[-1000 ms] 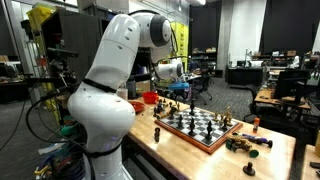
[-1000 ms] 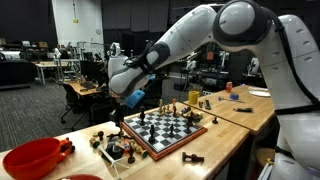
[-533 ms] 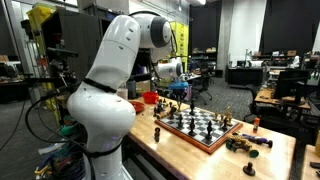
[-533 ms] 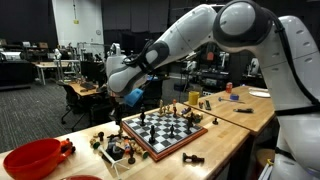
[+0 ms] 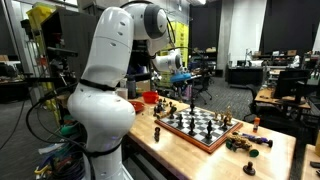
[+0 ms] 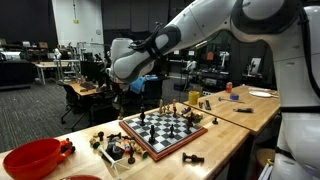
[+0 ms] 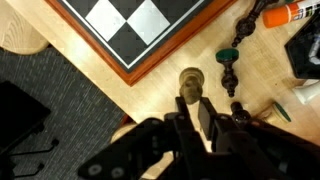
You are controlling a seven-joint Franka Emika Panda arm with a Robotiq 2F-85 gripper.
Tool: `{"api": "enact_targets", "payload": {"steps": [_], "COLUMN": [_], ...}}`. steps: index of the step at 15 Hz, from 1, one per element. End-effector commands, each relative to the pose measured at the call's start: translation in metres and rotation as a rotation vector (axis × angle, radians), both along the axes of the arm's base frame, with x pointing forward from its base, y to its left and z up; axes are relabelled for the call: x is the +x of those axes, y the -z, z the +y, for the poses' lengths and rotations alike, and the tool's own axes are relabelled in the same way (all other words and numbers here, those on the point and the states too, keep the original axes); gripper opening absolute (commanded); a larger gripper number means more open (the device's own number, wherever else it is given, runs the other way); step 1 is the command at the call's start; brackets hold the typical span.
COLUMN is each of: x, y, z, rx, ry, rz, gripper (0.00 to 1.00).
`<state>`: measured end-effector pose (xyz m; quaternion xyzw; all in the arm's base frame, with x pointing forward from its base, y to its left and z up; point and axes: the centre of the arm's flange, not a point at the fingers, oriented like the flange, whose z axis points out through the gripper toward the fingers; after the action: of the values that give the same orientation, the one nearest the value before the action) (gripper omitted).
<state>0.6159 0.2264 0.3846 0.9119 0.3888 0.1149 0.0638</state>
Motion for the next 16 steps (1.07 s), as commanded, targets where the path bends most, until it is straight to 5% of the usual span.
{"api": "enact_targets", "payload": {"steps": [1, 8, 16], "x": [-0.022, -0.011, 0.028], "y": [-0.024, -0.073, -0.106], "z": [-0.012, -0.037, -0.118], "rx": [0.001, -0.033, -0.117], "ry": [-0.061, -0.030, 0.177], "rz": [-0.034, -0.160, -0.241], "gripper": [0.04, 0.04, 0.04]}}
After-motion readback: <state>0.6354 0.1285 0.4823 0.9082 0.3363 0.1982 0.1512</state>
